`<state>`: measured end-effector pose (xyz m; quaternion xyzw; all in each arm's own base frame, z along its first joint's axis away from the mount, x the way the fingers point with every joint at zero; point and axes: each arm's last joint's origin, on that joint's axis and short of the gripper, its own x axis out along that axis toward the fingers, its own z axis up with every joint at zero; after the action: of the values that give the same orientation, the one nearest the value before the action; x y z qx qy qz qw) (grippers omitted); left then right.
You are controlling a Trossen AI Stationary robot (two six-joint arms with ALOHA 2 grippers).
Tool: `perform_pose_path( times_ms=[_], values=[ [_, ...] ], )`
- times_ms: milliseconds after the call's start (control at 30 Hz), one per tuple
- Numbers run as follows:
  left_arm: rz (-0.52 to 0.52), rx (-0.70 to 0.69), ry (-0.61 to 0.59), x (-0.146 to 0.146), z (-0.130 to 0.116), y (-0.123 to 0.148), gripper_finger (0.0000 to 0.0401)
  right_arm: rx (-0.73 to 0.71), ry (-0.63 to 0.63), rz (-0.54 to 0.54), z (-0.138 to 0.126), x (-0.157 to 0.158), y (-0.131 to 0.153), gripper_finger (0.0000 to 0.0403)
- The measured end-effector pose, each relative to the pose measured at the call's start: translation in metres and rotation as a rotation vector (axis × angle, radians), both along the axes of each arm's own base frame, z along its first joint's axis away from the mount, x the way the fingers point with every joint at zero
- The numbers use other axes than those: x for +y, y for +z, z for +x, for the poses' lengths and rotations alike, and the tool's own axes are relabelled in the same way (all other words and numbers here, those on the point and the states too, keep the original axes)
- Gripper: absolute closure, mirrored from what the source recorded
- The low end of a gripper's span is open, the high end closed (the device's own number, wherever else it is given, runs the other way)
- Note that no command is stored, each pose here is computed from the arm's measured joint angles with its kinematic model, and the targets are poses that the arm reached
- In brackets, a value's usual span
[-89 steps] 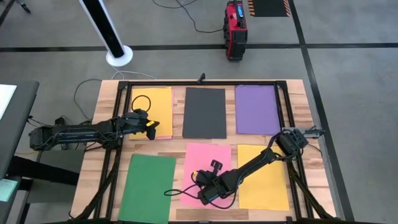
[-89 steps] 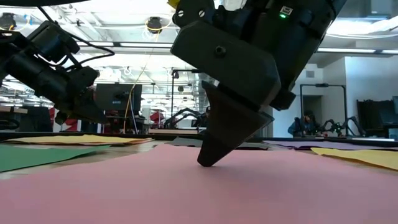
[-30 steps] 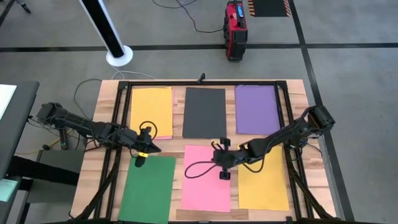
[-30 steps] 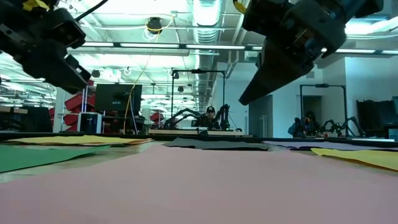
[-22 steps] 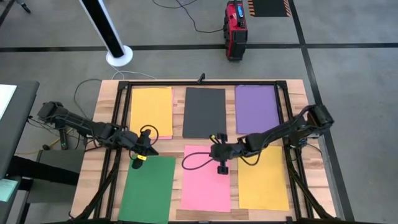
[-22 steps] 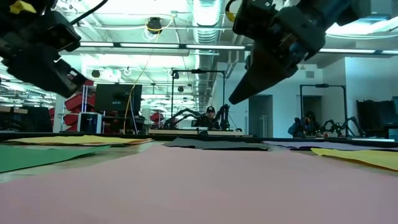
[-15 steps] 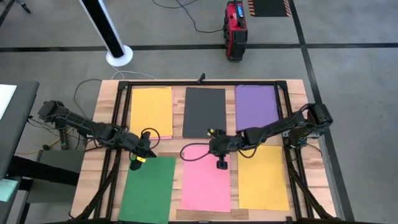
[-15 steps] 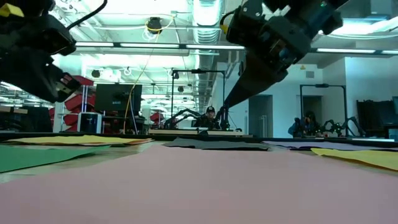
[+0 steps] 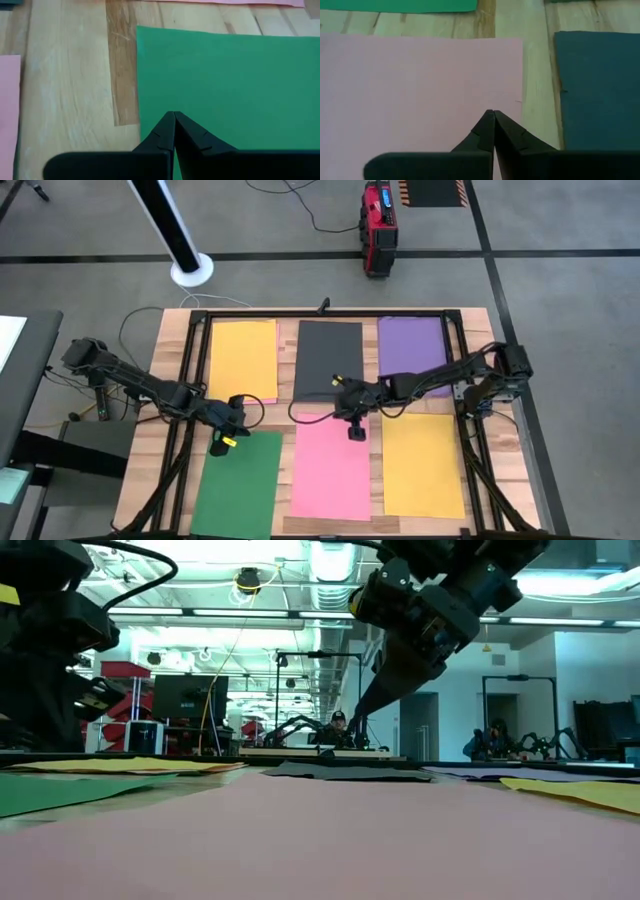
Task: Organize paper
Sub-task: Adjust the green paper
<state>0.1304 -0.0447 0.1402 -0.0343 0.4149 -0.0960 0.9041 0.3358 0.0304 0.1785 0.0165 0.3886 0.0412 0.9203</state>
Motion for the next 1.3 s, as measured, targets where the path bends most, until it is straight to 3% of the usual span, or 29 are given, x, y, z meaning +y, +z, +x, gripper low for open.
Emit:
perform_pose_path(
  times_ms=[300, 633, 967, 1300],
  values=[
    [0.007, 0.006, 0.010, 0.000, 0.000, -0.001, 0.0401, -0.022, 0.005, -0.014, 0.002, -0.017, 0.001, 0.0403],
    [-0.019, 0.050, -0.019, -0.005, -0.003, -0.004, 0.0401, -0.046, 0.068, 0.031, 0.004, -0.014, 0.003, 0.0403],
    [-0.026, 0.128, -0.078, -0.024, 0.000, -0.017, 0.0401, -0.073, 0.059, 0.080, -0.004, -0.013, -0.012, 0.0403],
    [-0.012, 0.177, -0.101, -0.041, 0.001, -0.024, 0.0401, -0.078, 0.048, 0.083, -0.010, -0.004, -0.009, 0.0403]
  ],
)
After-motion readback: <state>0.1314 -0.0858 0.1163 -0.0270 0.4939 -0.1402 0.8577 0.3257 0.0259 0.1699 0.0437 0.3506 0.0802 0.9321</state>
